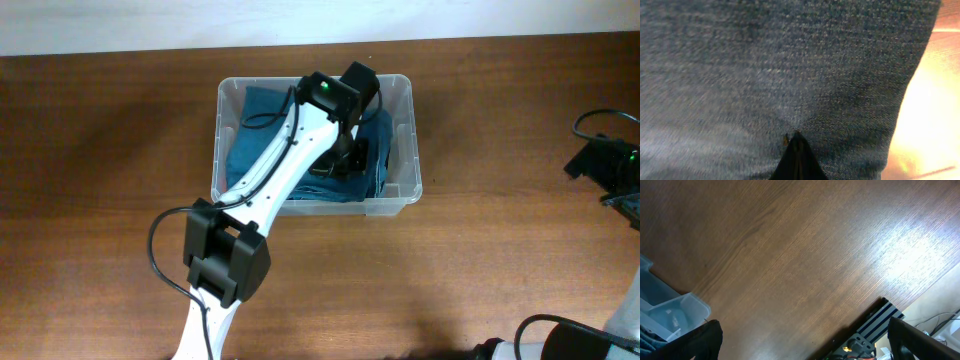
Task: Pack container
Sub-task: 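Press the dark denim down flat inside the bin with the left gripper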
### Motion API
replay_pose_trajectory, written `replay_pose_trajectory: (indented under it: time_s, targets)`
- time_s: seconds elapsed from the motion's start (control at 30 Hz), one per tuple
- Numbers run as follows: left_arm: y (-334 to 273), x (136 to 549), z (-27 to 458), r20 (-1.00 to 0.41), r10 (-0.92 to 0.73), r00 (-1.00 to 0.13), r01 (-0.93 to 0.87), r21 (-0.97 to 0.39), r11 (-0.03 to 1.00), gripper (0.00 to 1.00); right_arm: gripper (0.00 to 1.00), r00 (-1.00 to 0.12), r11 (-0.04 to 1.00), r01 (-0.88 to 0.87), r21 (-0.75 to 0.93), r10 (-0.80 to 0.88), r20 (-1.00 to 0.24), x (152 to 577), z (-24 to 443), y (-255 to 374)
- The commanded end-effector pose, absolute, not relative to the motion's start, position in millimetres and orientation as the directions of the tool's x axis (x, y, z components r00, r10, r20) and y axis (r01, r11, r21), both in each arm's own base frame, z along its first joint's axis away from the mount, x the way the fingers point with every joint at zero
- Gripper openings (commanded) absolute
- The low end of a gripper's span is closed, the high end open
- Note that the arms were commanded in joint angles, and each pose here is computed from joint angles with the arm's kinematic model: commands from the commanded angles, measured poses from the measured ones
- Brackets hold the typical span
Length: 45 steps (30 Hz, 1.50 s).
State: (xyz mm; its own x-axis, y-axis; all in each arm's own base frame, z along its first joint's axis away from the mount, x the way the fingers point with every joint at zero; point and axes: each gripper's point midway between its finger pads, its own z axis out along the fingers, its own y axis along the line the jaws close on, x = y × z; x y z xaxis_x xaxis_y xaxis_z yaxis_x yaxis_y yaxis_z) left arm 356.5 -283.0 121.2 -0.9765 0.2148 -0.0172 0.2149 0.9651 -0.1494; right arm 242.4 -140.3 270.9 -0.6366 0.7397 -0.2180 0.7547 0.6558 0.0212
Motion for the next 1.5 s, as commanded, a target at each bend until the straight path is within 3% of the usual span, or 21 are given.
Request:
replay_pose_trajectory:
  time_s: [0.0, 0.23, 0.4, 0.7, 0.87, 1.47]
  targets:
    - [-291, 359, 103, 0.004, 0.216, -0.976, 0.213, -0.154, 0.965, 0.01, 0.99, -0.628, 0.648, 0.761, 0.023, 0.745, -0.223, 241, 272, -141]
    - [-298, 395, 98, -0.116, 0.19, -0.975, 0.208, -0.172, 0.963, 0.01, 0.98, -0.628, 0.648, 0.761, 0.023, 0.745, -0.223, 241, 272, -141]
    - [-286, 399, 100, -0.104, 0.167, -0.98, 0.183, -0.17, 0.968, 0.01, 0.98, -0.628, 0.648, 0.761, 0.023, 0.745, -0.223, 241, 272, -141]
    - [-268, 400, 211, -0.233, 0.165, -0.958, 0.214, -0.202, 0.956, 0.01, 0.98, -0.628, 0.648, 0.761, 0.023, 0.745, -0.223, 241, 272, -141]
    - [-288, 367, 221, -0.161, 0.26, -0.952, 0.3, -0.316, 0.9, 0.01, 0.98, -0.628, 0.648, 0.761, 0.023, 0.745, -0.223, 241, 272, -141]
    - [-290, 311, 141, 0.146, 0.343, -0.928, 0.305, -0.231, 0.924, 0.01, 0.98, -0.628, 0.648, 0.761, 0.023, 0.745, -0.223, 241, 272, -141]
